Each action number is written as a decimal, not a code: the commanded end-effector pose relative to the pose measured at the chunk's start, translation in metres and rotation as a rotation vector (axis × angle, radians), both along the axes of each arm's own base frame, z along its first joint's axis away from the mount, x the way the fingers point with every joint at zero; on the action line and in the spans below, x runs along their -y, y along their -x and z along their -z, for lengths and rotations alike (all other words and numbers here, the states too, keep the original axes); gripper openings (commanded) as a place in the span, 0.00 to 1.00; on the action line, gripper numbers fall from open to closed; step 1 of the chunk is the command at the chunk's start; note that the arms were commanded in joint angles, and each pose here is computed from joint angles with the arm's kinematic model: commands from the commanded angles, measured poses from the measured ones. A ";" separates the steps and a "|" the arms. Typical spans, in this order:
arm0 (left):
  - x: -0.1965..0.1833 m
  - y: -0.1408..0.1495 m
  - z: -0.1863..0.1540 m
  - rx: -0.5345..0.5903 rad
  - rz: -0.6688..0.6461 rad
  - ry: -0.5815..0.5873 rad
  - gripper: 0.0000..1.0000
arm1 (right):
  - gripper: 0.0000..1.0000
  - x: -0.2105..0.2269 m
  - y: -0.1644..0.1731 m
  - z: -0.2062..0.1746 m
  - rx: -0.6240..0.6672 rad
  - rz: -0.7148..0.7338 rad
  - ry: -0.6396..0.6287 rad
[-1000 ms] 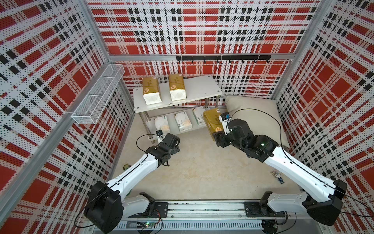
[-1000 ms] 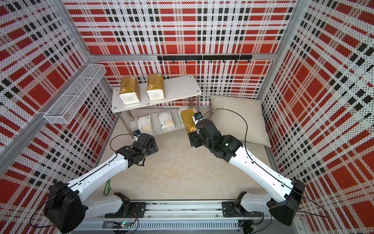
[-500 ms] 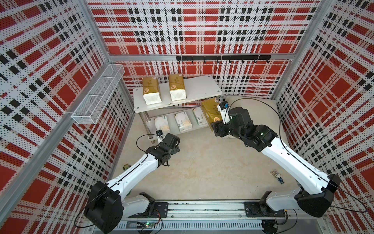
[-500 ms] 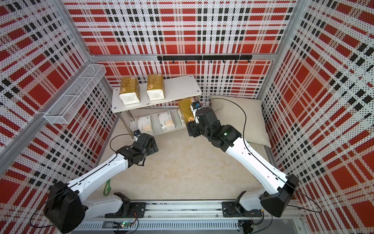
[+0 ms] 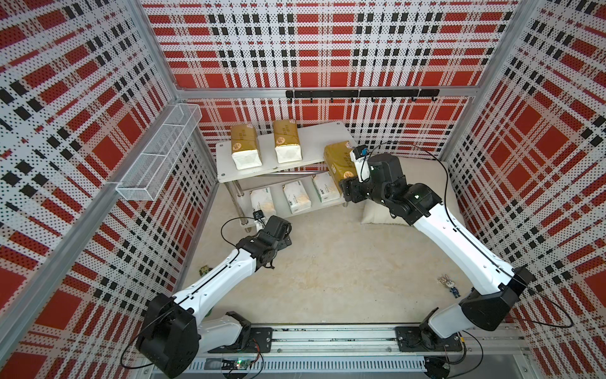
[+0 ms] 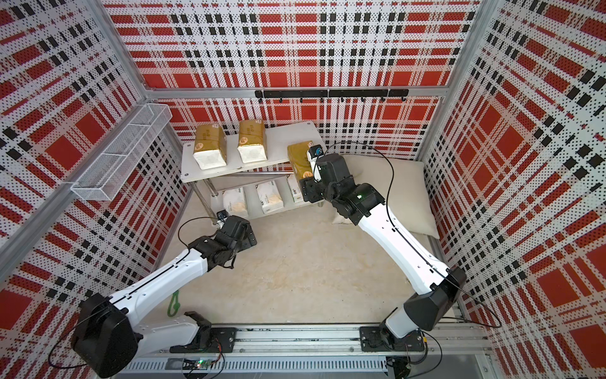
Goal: Place the tissue boxes on the shelf by color
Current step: Place a box of tissues on the shelf.
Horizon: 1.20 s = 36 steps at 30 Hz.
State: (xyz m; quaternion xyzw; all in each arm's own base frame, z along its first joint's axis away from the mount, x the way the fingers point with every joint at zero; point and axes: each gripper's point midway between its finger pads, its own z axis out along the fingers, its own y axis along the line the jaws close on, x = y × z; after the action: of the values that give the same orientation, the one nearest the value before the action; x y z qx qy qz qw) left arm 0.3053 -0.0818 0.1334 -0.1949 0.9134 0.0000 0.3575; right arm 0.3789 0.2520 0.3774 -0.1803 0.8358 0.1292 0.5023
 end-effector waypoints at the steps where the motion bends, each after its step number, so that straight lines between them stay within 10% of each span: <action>1: 0.004 0.000 0.006 -0.004 0.009 0.002 0.96 | 0.77 -0.005 -0.011 -0.013 0.030 -0.020 -0.011; 36: 0.026 0.001 0.026 -0.035 0.046 0.001 0.95 | 0.77 -0.031 -0.094 -0.043 0.139 0.010 -0.100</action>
State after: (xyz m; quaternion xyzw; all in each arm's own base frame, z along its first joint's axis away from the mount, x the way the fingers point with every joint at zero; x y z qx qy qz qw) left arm 0.3041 -0.1047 0.1109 -0.1730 0.9245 -0.0015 0.3398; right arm 0.4626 0.2788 0.3969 -0.1713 0.8161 0.1396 0.5340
